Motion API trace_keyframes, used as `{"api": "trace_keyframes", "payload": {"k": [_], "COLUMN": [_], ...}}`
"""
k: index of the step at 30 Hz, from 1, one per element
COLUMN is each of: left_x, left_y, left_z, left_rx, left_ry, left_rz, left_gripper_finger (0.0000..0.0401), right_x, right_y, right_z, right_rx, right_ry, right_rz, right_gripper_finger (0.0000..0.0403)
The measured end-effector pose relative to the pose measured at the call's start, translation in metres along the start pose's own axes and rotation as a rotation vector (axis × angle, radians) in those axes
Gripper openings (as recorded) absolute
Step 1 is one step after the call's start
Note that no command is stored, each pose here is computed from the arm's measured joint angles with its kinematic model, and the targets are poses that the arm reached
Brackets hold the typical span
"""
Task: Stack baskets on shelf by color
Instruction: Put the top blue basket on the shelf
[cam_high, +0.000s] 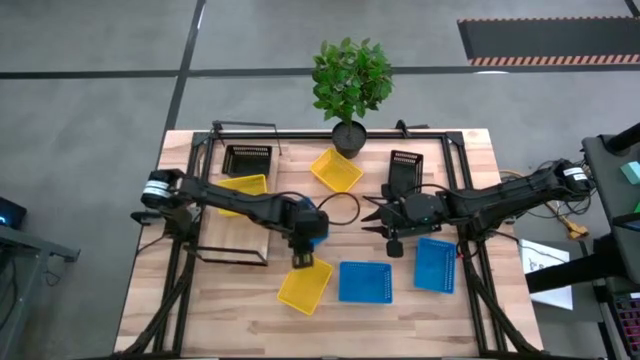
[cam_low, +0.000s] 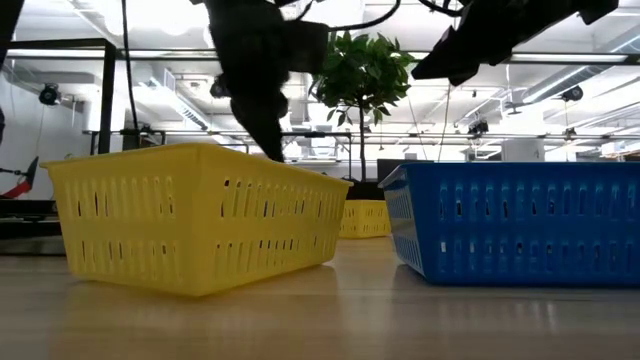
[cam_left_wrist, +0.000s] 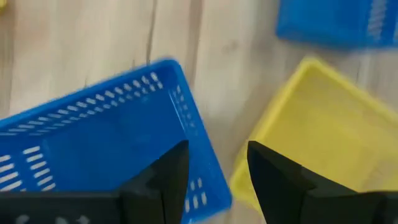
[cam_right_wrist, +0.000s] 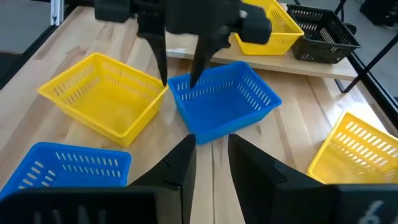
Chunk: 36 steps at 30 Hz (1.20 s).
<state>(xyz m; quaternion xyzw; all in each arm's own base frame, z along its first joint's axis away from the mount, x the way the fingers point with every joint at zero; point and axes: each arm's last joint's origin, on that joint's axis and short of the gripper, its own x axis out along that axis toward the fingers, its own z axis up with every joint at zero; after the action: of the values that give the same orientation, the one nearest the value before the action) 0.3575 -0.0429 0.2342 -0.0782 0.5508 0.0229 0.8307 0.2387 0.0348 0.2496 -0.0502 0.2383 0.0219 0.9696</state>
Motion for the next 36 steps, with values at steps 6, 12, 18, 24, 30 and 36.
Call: {"api": "trace_keyframes", "payload": {"k": [6,12,18,24,30,36], "left_x": [0.009,0.028,0.038,0.044,0.043,0.023], "left_y": [-0.001,-0.002,0.0,0.001,0.002,-0.006], "left_z": [0.012,0.014,0.012,0.011,0.012,0.022], "left_rx": [-0.088,-0.113,-0.145,-0.15,-0.207,-0.248], "left_ry": [-0.084,-0.083,-0.066,-0.059,-0.077,-0.158], "left_rz": [0.036,0.05,0.096,0.113,0.15,0.148], "left_gripper_finger": [0.0147,0.0147,0.0147,0.0114,0.0016,0.0003], "right_x": [-0.005,-0.007,-0.006,-0.006,-0.006,-0.006], "right_y": [-0.001,-0.001,-0.001,-0.001,-0.001,-0.001], "right_z": [0.001,-0.002,-0.004,-0.004,-0.004,-0.005], "right_rx": [-0.02,-0.01,-0.008,-0.008,-0.01,-0.043], "right_ry": [-0.002,0.025,0.041,0.04,0.041,0.046], "right_rz": [0.0,0.001,0.002,0.002,0.002,0.003], "right_gripper_finger": [0.0083,0.0089,0.0091,0.0091,0.0091,0.0091]}}
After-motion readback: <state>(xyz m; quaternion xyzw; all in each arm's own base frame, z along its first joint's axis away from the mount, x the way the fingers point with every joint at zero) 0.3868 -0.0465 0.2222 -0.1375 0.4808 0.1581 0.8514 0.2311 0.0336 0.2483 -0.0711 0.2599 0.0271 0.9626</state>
